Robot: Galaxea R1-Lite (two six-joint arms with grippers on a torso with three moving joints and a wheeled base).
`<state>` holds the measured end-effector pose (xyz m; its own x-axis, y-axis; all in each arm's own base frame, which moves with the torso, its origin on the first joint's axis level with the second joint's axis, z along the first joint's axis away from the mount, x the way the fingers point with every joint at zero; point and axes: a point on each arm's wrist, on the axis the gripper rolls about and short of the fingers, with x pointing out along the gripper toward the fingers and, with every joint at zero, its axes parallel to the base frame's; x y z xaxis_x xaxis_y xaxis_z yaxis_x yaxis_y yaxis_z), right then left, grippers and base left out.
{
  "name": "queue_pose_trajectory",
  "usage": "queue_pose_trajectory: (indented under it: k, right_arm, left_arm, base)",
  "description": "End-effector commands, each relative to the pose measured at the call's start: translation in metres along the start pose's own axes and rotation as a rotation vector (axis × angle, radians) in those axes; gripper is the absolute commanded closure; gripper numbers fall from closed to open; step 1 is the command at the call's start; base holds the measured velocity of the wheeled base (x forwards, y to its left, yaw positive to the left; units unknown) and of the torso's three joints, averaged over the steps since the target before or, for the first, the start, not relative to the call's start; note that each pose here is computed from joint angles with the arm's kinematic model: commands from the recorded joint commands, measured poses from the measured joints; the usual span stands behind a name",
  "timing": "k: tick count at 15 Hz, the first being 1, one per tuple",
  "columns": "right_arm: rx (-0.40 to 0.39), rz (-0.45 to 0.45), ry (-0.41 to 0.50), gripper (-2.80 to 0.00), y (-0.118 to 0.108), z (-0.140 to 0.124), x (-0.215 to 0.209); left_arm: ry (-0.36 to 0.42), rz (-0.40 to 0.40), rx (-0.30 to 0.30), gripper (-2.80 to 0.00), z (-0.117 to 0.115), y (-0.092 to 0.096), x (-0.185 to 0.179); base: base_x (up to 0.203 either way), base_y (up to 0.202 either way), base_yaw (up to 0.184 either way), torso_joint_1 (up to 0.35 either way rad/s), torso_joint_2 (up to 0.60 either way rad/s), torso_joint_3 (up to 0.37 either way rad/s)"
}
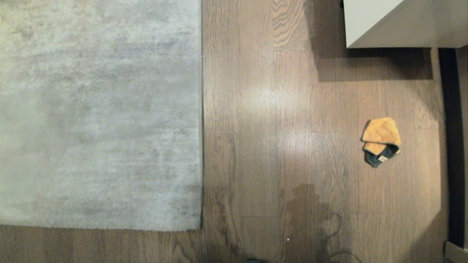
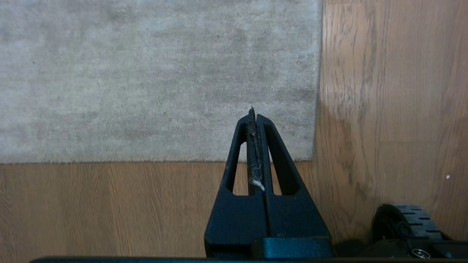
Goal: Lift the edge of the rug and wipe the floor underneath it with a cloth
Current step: Pick up the rag
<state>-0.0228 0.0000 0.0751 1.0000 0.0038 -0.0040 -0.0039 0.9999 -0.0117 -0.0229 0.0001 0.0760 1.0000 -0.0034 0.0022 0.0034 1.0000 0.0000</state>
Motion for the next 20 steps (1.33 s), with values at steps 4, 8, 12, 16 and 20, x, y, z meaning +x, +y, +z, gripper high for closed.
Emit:
queue_pose_trajectory:
  k: [4,8,12,16,20]
  right_arm:
    - [-0.001,-0.001,0.001,0.00,0.0000,-0.0001,0.0000]
    - [-0.001,0.001,-0.001,0.00,0.0000,0.0000,0.0000]
    - [-0.001,0.001,-0.001,0.00,0.0000,0.0000,0.0000]
    - [-0.001,0.000,0.000,0.00,0.0000,0.0000,0.0000]
    - [-0.001,-0.001,-0.001,0.00,0.0000,0.0000,0.0000]
  left_arm:
    - [0.001,0.000,0.000,0.00,-0.0001,0.0000,0.0000]
    - [-0.001,0.000,-0.002,0.00,0.0001,0.0000,0.0000]
    - [-0.001,0.000,-0.002,0.00,0.0001,0.0000,0.0000]
    - [-0.001,0.000,-0.002,0.00,0.0001,0.0000,0.0000]
    - [0.000,0.000,-0.002,0.00,-0.0002,0.0000,0.0001]
  base:
    - [0.000,0.000,0.000,0.001,0.00,-0.193]
    - [0.000,0.000,0.000,0.002,0.01,-0.202]
    - [0.000,0.000,0.000,-0.001,0.00,-0.201]
    - [0.000,0.000,0.000,-0.001,0.00,-0.199]
    - [0.000,0.000,0.000,0.000,0.00,-0.178]
